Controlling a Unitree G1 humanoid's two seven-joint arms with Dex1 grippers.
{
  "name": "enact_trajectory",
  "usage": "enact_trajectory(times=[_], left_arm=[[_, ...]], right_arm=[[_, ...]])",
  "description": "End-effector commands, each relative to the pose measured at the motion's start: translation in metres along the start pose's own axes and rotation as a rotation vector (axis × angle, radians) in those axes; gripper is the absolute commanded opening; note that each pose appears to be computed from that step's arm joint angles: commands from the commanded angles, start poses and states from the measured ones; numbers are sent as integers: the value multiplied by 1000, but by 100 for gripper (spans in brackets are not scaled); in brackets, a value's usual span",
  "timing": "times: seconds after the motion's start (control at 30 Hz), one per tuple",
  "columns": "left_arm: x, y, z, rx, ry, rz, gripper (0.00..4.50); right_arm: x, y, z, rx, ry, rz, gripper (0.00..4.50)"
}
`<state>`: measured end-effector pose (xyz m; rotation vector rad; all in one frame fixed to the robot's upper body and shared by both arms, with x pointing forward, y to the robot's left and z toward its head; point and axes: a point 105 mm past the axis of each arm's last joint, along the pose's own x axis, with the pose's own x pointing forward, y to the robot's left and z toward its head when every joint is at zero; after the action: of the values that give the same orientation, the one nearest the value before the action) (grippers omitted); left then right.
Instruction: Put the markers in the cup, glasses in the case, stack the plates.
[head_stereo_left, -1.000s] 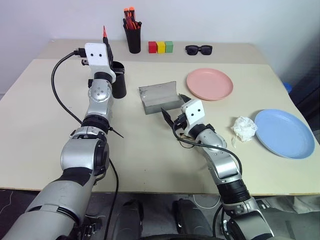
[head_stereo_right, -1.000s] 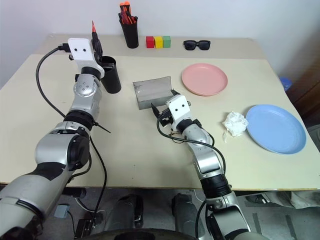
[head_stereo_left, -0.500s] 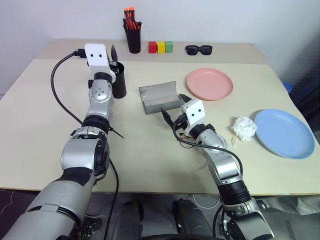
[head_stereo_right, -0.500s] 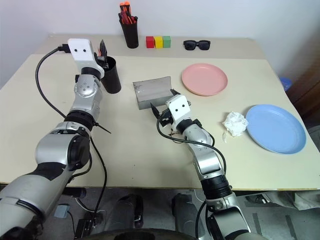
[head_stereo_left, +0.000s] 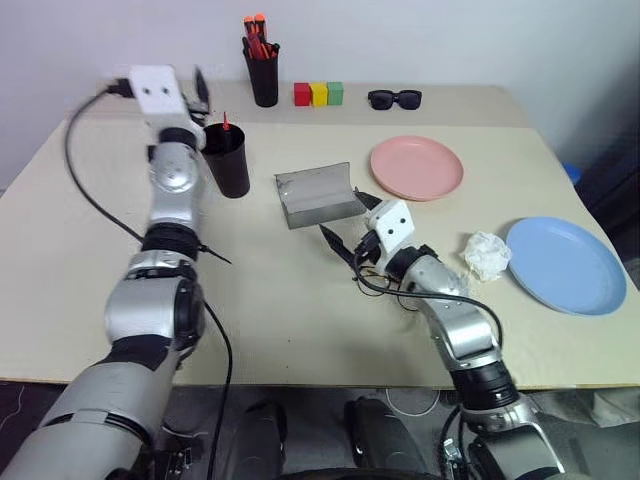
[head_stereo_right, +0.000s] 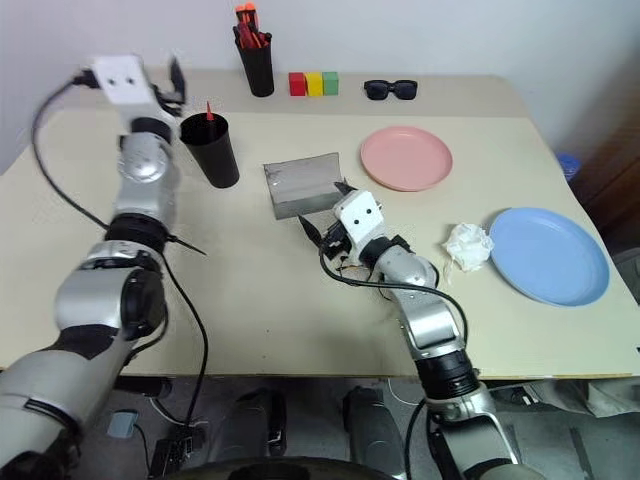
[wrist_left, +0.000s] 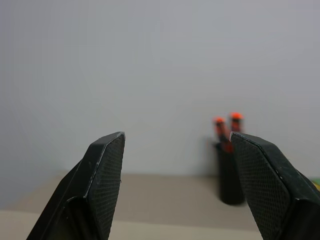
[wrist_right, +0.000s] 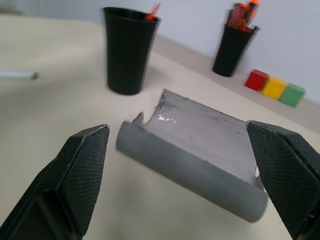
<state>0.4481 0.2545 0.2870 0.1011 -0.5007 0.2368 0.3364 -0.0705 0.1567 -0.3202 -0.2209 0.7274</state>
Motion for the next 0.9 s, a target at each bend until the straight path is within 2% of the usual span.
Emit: enact_trajectory(times=[0.03, 0.07, 0.17, 0.3, 0.4, 0.53, 0.77, 0.87, 0.9], left_arm=[[-19, 28, -12, 74, 111, -39, 429], [-31, 38, -21, 119, 171, -69, 445], [-78, 53, -49, 171, 387, -178, 445], [-126, 59, -73, 157, 619, -246, 445], [-158, 50, -86, 96, 773, -300, 445], [-174, 44, -91, 56, 883, -320, 445], [-176, 42, -106, 67, 988, -316, 445], [-174, 41, -110, 66, 1007, -310, 364], [-174, 42, -111, 67, 1010, -306, 317]], right_arm=[[-9, 5, 15, -16, -52, 89, 450], [-12, 5, 13, -19, -45, 106, 450], [-14, -1, 5, -35, -19, 111, 450], [-12, -5, 1, -29, -11, 114, 450], [-10, -2, -2, -13, -7, 127, 450], [-11, 4, -8, -9, 2, 145, 450], [-14, 8, -10, -4, 5, 137, 450], [-16, 8, -10, -3, 8, 122, 450], [-17, 8, -10, -4, 9, 119, 450]])
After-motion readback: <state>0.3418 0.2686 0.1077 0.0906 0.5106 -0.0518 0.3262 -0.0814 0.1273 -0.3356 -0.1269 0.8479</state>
